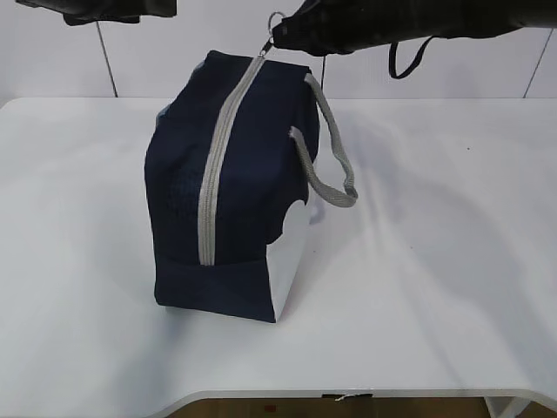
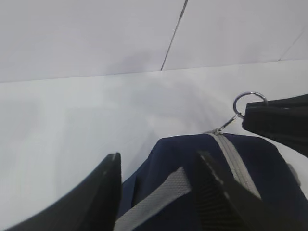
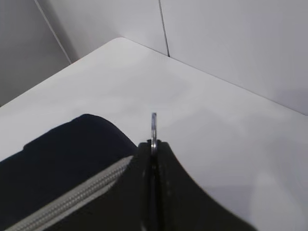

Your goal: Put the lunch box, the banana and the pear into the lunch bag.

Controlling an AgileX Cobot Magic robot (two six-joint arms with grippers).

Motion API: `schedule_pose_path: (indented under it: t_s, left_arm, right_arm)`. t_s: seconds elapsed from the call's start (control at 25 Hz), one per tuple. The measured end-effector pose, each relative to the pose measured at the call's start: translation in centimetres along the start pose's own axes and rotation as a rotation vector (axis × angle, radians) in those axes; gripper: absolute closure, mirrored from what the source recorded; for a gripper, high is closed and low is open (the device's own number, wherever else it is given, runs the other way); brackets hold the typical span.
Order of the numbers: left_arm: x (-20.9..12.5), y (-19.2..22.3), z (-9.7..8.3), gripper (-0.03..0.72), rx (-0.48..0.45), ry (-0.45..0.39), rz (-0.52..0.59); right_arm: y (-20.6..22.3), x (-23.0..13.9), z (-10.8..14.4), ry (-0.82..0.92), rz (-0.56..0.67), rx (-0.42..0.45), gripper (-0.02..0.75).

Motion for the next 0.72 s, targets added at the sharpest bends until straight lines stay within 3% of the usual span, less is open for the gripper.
schedule_pose_path:
  t_s: [0.36, 0.72]
  left_arm:
    - [-0.2, 1.9, -0.9, 0.326, -0.036, -0.049, 0.117]
    - [0.9, 2.2, -2.1, 0.354, -0.076, 0.002, 0.196]
  right_arm:
    - [-0.5, -0.5, -0.3, 0.015, 0.033, 0.018, 0.731]
    - [-0.6, -0.6, -0.2, 0.011, 0.041, 0.025, 0.731]
Point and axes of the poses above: a point on each arm's last joint axis where the gripper is mounted, y pointing out along that axis toward the gripper, z along the wrist's bending axis when the last joint is at zero, x = y × z, the point moved 8 cm from there along y, pointing out along that axis toward the gripper, and after that the axes turned 2 degrees about y, right-handed, at the moved point
